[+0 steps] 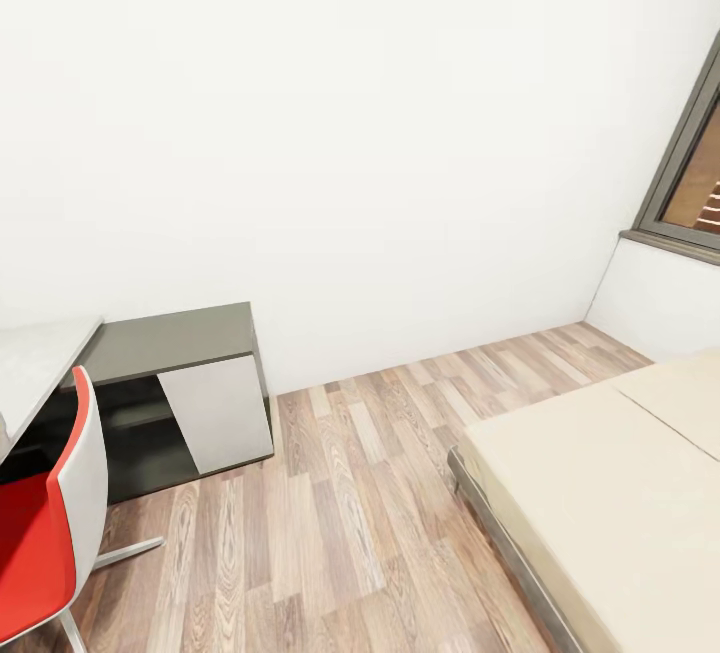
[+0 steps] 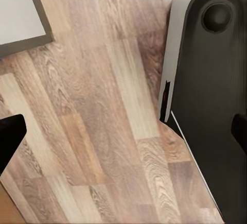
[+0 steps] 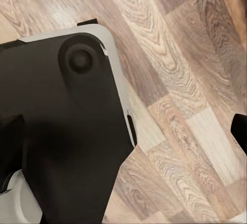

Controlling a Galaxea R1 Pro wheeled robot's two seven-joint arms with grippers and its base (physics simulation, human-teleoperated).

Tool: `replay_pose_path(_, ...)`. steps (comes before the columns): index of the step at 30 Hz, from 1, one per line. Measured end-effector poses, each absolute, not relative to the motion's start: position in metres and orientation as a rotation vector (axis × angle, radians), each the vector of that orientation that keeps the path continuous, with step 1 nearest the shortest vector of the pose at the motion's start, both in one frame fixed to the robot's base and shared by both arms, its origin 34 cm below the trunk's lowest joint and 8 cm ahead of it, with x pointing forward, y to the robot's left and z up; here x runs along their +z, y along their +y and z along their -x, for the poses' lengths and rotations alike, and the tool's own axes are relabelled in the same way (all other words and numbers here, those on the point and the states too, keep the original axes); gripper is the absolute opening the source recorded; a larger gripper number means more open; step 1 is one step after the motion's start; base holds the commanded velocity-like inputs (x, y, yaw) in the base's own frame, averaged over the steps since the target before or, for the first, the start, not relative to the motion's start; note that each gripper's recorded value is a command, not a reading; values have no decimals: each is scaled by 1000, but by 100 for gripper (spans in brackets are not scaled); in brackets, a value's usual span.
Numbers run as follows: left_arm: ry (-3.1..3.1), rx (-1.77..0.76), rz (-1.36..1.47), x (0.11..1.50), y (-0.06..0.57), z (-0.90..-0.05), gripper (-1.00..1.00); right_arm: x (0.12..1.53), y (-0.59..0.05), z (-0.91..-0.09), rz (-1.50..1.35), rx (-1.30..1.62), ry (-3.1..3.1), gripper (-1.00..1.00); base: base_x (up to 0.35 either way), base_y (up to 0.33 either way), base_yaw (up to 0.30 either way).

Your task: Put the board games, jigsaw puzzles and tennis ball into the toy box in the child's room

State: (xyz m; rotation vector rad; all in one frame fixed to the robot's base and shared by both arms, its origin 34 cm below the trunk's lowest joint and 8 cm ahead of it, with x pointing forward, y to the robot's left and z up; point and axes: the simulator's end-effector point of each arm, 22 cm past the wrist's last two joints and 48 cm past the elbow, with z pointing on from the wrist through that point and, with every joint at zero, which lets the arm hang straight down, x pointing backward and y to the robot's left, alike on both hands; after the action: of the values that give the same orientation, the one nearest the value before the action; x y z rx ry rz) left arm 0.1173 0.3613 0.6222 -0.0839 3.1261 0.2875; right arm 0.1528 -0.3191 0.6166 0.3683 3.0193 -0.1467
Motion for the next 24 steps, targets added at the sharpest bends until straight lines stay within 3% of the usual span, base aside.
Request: replay_pose_path(24, 3106, 254, 86, 623, 343, -100, 100, 621, -321, -103, -208, -181, 3060, 100, 0, 0, 0)
